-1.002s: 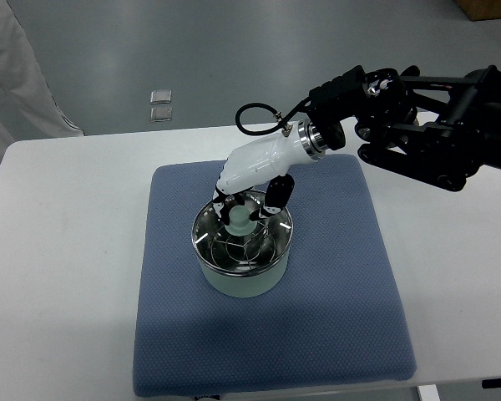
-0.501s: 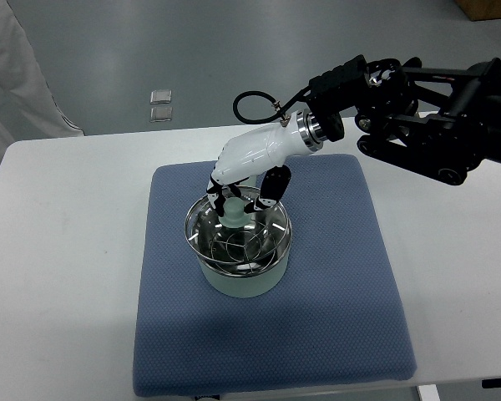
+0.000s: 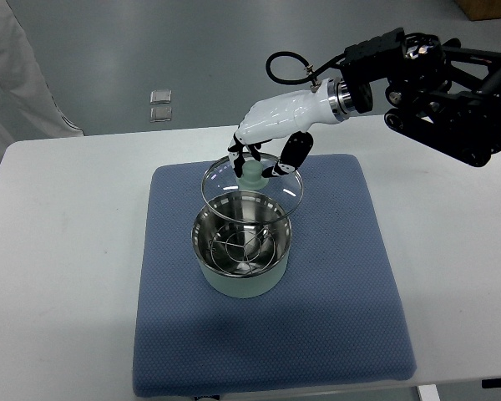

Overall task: Open lid and place right of pot
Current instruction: 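Lift the glass lid off the pot with the right hand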

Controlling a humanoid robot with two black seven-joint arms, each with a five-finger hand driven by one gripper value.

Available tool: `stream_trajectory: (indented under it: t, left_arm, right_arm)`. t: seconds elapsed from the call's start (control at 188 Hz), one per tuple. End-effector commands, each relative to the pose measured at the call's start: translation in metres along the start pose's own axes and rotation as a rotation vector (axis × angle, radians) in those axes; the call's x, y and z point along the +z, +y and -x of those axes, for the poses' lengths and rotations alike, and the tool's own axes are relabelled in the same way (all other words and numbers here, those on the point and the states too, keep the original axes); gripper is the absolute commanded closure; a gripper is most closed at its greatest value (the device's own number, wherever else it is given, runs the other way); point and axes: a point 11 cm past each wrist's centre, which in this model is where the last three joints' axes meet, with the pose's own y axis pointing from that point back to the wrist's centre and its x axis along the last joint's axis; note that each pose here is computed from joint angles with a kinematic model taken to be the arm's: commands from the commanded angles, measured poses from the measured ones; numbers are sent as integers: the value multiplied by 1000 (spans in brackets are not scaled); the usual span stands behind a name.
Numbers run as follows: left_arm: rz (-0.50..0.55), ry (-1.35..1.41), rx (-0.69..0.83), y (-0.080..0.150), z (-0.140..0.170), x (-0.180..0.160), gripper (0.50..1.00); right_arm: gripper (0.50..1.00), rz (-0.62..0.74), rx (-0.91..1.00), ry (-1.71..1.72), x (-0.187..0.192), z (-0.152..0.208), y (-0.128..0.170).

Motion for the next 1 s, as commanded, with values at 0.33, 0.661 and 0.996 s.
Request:
stream_trajectory:
  t: [0.33,0.661,0.996]
  left_arm:
    - [0,0,-1,0,0,0,500]
    - [0,0,-1,0,0,0,500]
    - [0,0,-1,0,0,0,500]
  right_arm:
    - [985,186,114,-216,70,57,34]
    - [985,234,105,-275,80,112,36]
    - [983,268,78,-299,85,141,50]
